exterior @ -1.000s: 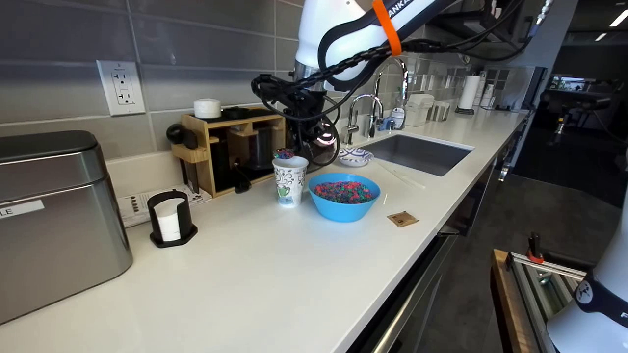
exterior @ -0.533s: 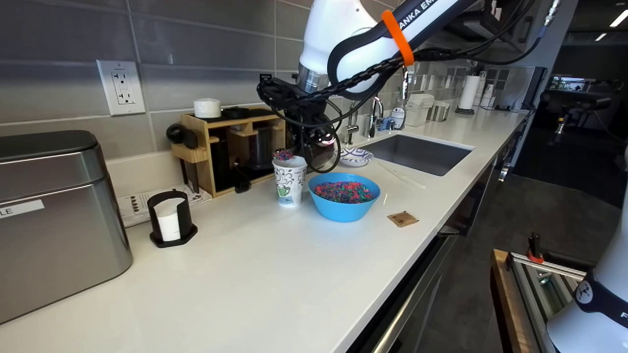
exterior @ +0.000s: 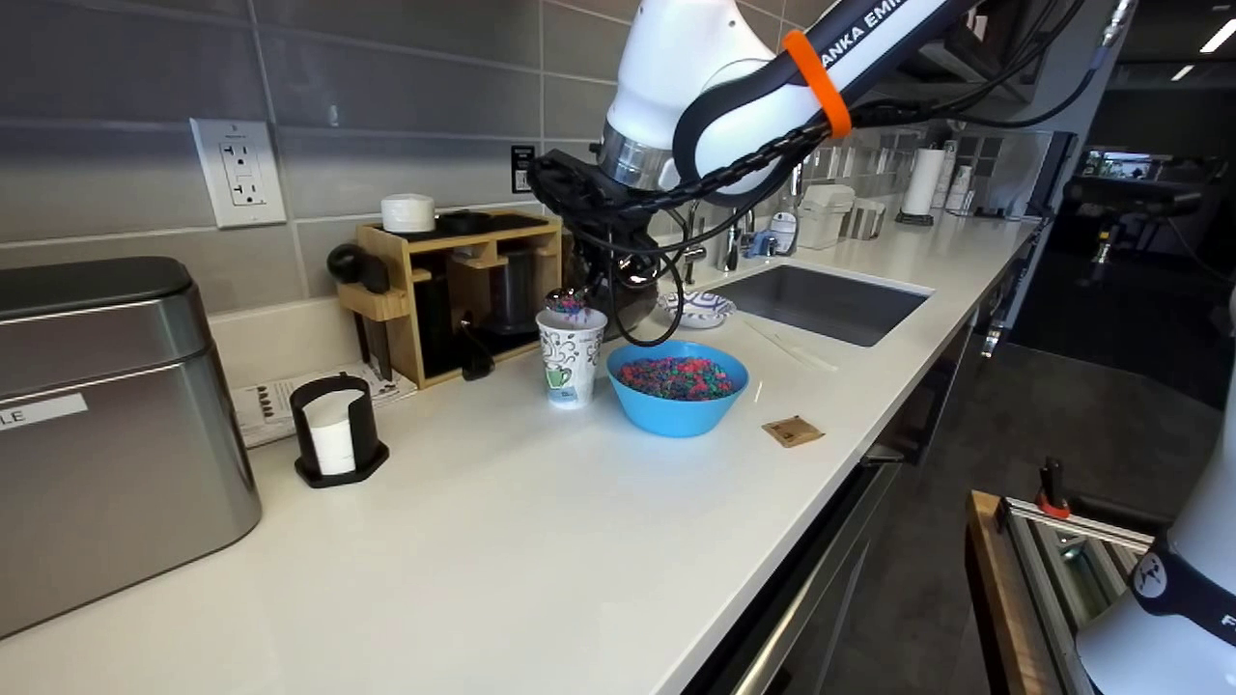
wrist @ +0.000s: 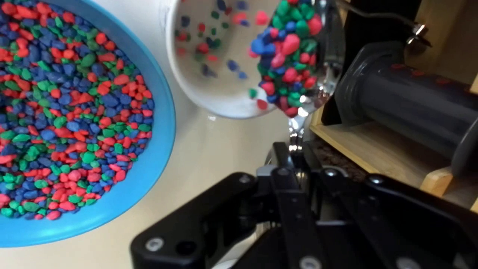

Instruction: Transfer a spoonful of contents from the blue bowl to the cup

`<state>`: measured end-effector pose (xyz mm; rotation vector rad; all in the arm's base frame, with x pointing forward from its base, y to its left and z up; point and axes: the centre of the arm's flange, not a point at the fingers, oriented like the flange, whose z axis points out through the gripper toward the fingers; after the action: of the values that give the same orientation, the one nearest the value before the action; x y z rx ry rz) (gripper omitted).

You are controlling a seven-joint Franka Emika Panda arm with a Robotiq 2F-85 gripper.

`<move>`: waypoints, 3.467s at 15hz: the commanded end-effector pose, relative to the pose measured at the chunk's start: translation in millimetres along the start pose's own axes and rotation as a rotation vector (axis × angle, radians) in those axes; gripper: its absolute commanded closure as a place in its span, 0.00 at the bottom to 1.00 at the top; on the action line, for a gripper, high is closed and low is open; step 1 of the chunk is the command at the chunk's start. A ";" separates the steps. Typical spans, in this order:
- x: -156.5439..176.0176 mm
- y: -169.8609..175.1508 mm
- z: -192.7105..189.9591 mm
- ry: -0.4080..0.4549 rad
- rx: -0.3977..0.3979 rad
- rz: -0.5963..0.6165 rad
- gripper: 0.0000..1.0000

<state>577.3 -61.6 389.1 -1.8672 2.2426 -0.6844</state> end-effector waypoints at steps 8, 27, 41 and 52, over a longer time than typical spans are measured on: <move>-5.6 25.9 -8.3 0.007 0.132 0.033 0.98; -10.9 36.6 -12.6 -0.023 0.316 0.023 0.98; -1.5 51.9 -16.1 -0.061 0.402 -0.012 0.98; 11.7 58.0 -29.2 -0.118 0.431 -0.078 0.98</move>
<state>529.5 -60.9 404.0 -1.7527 1.7796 -0.9774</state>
